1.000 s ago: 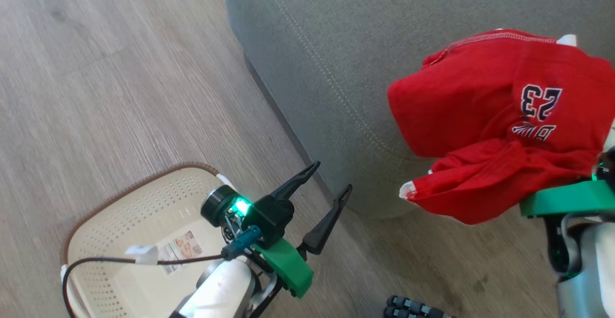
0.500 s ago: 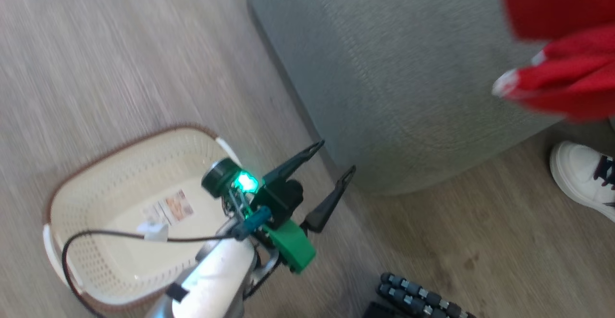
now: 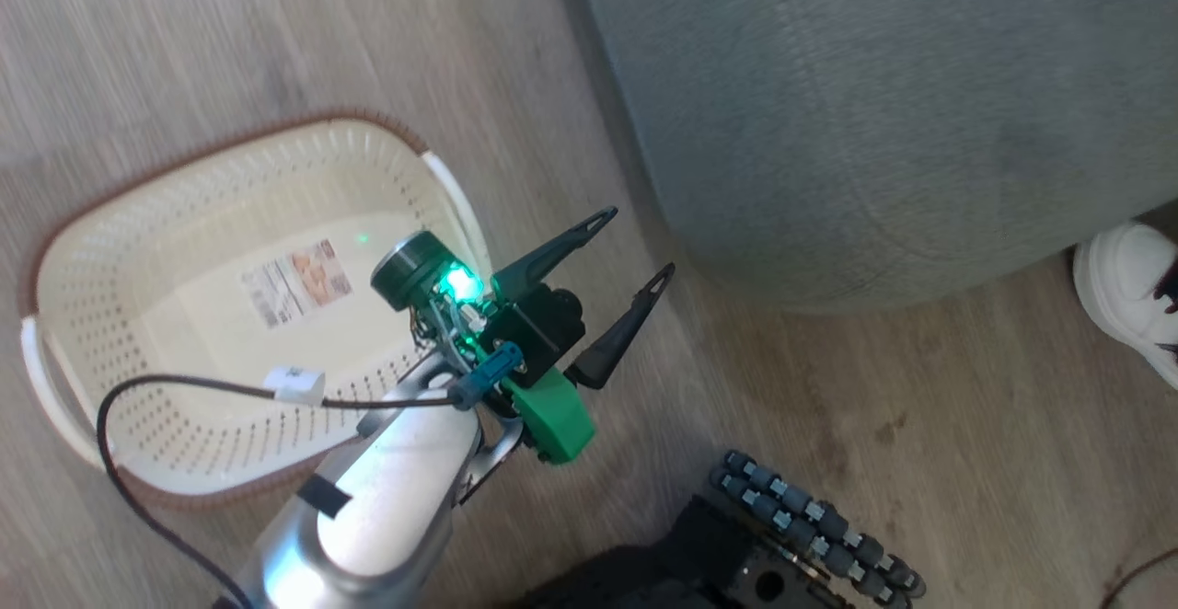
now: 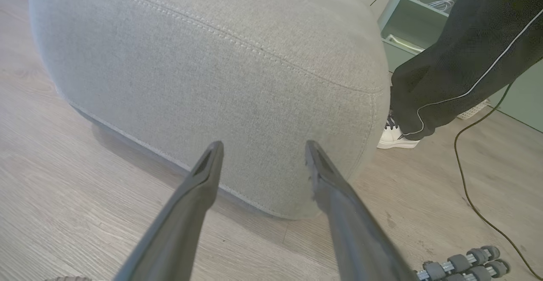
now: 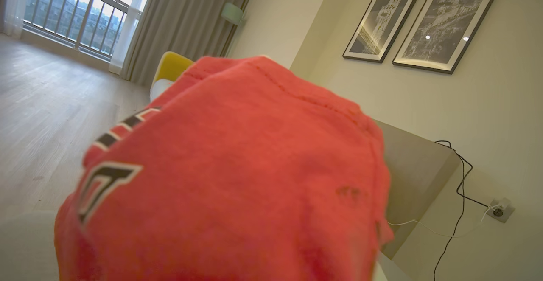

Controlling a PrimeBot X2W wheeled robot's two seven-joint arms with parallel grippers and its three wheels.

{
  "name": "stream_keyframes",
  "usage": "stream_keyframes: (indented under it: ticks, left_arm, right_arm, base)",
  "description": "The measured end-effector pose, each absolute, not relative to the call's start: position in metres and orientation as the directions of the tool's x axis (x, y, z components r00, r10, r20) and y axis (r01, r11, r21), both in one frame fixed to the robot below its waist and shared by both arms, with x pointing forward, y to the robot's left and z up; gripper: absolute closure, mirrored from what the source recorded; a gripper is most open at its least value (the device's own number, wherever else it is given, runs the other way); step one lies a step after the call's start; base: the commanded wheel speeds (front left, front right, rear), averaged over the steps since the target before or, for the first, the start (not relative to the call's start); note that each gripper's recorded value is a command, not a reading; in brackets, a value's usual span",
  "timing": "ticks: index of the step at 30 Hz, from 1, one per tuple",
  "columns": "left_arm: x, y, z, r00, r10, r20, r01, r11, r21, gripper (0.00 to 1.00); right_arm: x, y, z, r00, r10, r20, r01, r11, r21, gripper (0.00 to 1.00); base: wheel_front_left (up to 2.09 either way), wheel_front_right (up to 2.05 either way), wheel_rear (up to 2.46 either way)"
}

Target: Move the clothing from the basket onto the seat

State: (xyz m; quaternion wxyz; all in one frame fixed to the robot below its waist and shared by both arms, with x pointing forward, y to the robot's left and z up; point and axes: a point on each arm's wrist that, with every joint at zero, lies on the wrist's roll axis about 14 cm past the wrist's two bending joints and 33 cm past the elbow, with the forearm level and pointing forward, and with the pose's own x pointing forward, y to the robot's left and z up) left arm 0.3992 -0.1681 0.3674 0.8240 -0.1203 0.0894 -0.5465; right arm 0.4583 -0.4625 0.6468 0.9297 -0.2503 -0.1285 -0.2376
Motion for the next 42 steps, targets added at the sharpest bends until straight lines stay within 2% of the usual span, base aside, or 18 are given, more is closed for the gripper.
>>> stream_keyframes:
  ticks: [8,17,23,27,34,42]
  left_arm:
    - [0.406,-0.158,0.338,0.402,-0.914,-0.054,0.859,0.397,-0.322,0.00]
    - [0.417,-0.141,0.313,0.452,-0.887,-0.095,0.815,0.454,-0.359,0.00]
    - [0.419,-0.131,0.299,0.478,-0.870,-0.122,0.784,0.485,-0.388,0.00]
    - [0.417,-0.123,0.289,0.488,-0.860,-0.150,0.770,0.505,-0.390,0.00]
    - [0.422,-0.114,0.289,0.514,-0.842,-0.164,0.754,0.534,-0.382,0.00]
    - [0.424,-0.113,0.291,0.519,-0.839,-0.160,0.754,0.538,-0.377,0.00]
  right_arm:
    - [0.494,-0.498,0.624,0.850,-0.438,0.294,0.527,0.727,-0.439,1.00]
    - [0.516,-0.533,0.555,0.831,-0.541,0.130,0.537,0.718,-0.442,1.00]
    - [0.543,-0.535,0.513,0.825,-0.563,0.047,0.529,0.741,-0.413,1.00]
    - [0.559,-0.525,0.465,0.834,-0.547,-0.077,0.460,0.764,-0.452,1.00]
    - [0.558,-0.518,0.412,0.800,-0.554,-0.231,0.419,0.791,-0.445,1.00]
    - [0.556,-0.508,0.390,0.784,-0.538,-0.311,0.383,0.813,-0.439,1.00]
  base:
    - [0.00,0.00,0.00]
    - [0.00,0.00,0.00]
    - [0.00,0.00,0.00]
    - [0.00,0.00,0.00]
    - [0.00,0.00,0.00]
    - [0.00,0.00,0.00]
